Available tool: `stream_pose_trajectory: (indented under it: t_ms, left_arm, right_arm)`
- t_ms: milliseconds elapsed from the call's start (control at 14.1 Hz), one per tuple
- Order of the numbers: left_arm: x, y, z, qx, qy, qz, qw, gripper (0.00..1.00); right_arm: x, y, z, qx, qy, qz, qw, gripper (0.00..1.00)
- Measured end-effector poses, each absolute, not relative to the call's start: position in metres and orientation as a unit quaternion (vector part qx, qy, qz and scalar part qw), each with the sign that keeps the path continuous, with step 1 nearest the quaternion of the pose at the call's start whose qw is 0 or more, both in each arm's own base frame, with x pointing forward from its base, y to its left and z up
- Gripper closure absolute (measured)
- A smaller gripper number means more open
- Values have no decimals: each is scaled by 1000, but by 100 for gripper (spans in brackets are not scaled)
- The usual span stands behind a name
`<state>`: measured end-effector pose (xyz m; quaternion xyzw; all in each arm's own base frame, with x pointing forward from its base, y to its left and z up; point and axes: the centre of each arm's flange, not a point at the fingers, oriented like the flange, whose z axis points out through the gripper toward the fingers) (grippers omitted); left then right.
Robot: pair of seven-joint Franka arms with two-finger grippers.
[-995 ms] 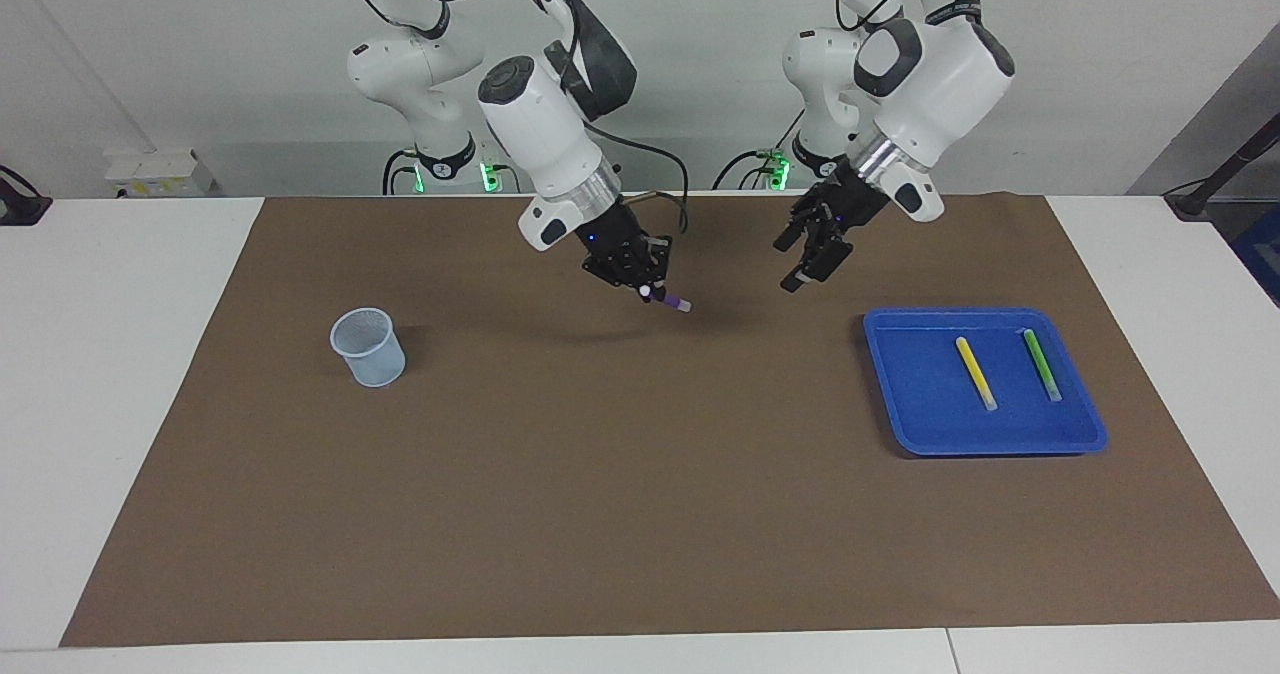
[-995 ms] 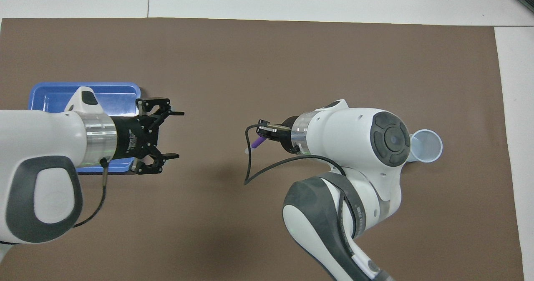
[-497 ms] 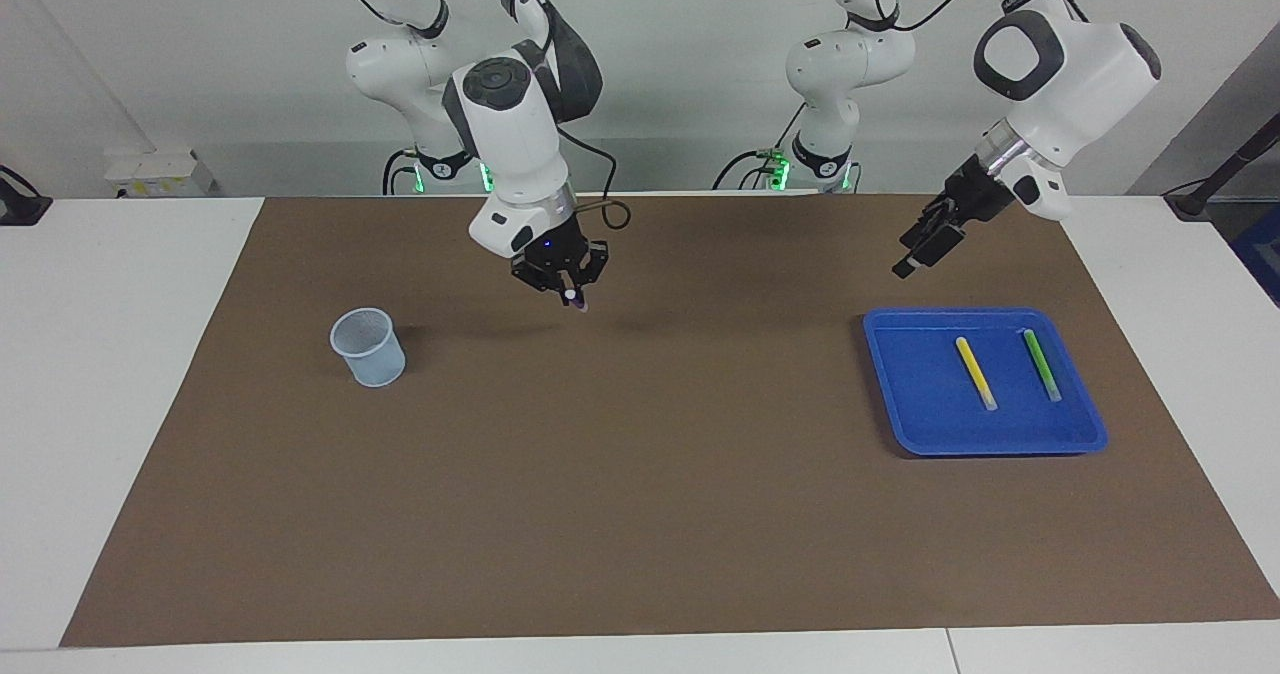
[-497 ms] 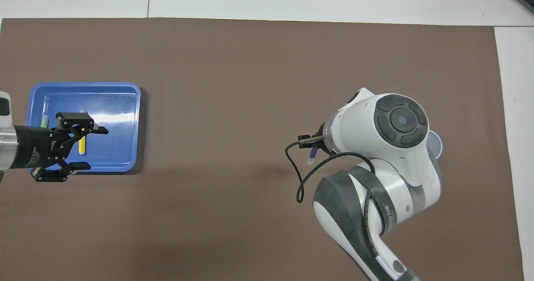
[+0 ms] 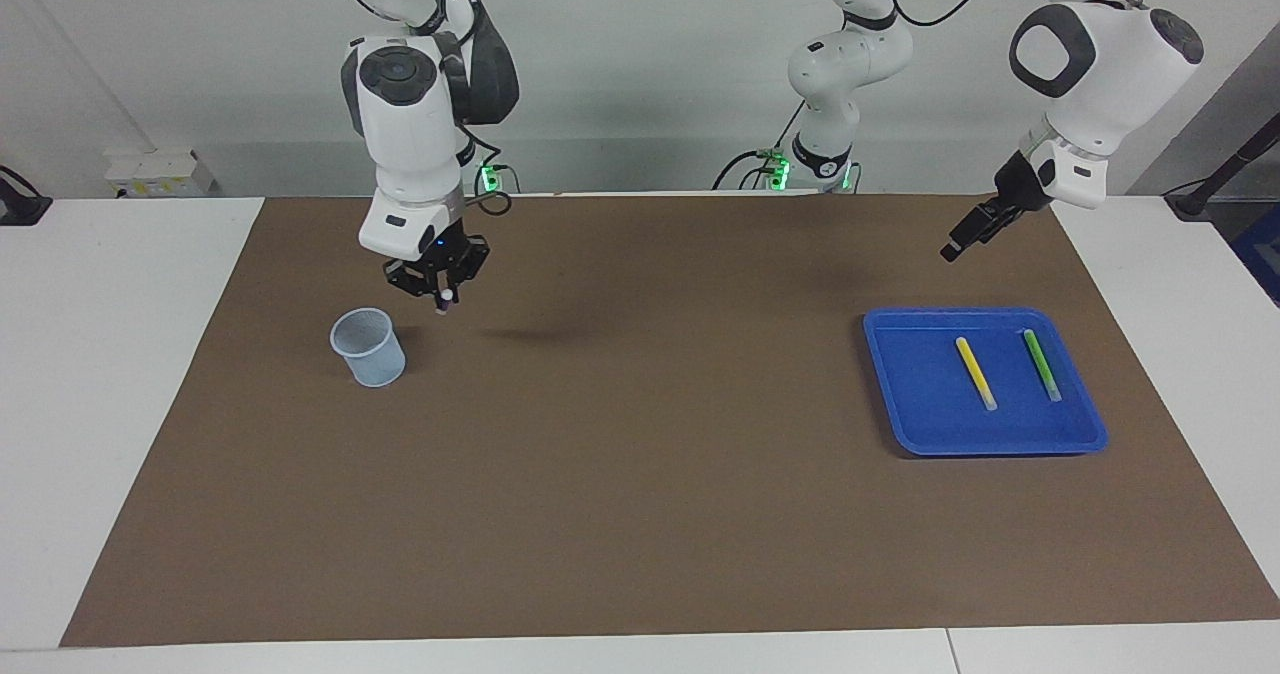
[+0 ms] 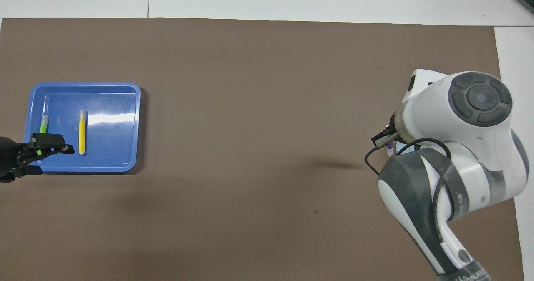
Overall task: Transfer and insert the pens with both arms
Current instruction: 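Insert the purple pen into the clear cup with the right gripper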
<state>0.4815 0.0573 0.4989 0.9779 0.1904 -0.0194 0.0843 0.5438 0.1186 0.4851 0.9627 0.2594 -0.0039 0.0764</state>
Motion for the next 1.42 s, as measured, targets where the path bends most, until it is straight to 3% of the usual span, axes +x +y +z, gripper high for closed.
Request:
stream_pose_trajectory:
  t_ms: [497, 1208, 1350, 1421]
  left_arm:
    - [489, 88, 497, 999, 30, 17, 23, 0]
    - [537, 107, 409, 998, 16, 46, 29, 0]
    - [542, 106, 398, 998, 15, 50, 30, 0]
    - [545, 107, 393, 998, 16, 54, 30, 0]
  right_arm:
    - [553, 68, 481, 939, 332, -12, 85, 82]
    - [549, 23, 426, 937, 340, 10, 83, 82]
    - [546, 19, 416, 939, 335, 8, 80, 79]
    - [545, 18, 415, 939, 334, 7, 79, 70]
